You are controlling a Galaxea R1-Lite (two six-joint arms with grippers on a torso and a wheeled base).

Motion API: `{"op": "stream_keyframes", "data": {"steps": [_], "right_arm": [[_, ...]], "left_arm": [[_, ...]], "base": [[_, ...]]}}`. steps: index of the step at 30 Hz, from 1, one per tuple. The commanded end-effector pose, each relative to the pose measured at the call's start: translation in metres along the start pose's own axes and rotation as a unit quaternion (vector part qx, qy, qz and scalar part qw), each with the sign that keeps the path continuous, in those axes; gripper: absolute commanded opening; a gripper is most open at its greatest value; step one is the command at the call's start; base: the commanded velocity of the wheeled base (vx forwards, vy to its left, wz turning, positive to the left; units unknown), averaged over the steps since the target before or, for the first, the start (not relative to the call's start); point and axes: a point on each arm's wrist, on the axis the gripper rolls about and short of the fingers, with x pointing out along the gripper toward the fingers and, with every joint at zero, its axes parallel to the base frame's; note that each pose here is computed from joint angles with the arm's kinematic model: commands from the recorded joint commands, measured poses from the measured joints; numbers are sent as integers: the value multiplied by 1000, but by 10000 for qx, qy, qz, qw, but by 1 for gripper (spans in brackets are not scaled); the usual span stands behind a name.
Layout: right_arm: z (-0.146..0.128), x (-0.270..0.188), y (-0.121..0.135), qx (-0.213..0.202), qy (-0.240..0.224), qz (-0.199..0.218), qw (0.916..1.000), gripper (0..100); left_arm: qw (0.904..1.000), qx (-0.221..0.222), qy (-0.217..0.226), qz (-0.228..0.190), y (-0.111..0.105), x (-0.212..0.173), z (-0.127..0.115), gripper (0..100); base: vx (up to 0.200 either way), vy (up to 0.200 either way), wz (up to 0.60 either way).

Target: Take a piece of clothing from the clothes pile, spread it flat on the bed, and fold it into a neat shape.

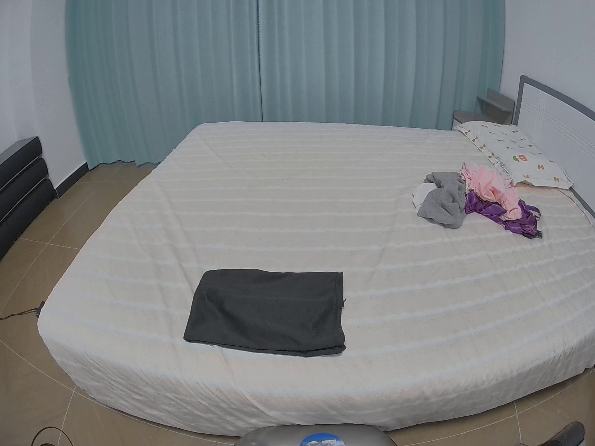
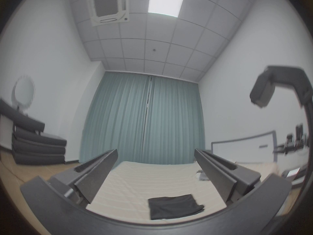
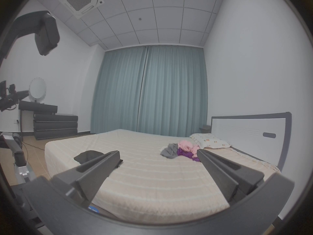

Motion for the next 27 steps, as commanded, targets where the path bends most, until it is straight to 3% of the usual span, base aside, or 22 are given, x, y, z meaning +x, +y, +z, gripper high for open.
{"op": "stream_keyframes", "data": {"steps": [1, 8, 9, 14, 21, 25, 27], "right_arm": [[-1, -3, 3, 4, -527, 207, 9984, 100], [-40, 23, 6, -76, -948, 198, 9953, 100], [-49, 27, 7, -161, -1254, 258, 9916, 100], [-51, 27, 8, -208, -1154, 473, 9920, 100], [-78, 29, 10, -35, 195, 398, 9990, 100], [-77, 29, 10, 237, 187, 352, 9989, 100], [-77, 29, 9, 322, 192, 320, 9988, 100]], "left_arm": [[9970, 713, 243, 173, 4, 3, -20, 100], [9869, 1371, -55, 848, 13, 8, -61, 100], [9851, 1432, -148, 941, 14, 8, -66, 100], [9842, 1389, -74, 1093, 15, 8, -68, 100], [9795, 1173, 1243, 1067, 18, 5, -95, 100], [9692, 1137, 1916, 1051, 19, 0, -108, 100], [9712, 1007, 1993, 836, 18, 0, -109, 100]], "base": [[0, 0, 0], [0, 0, 0], [0, 0, 0], [0, 0, 0], [0, 0, 0], [0, 0, 0], [0, 0, 0]]}}
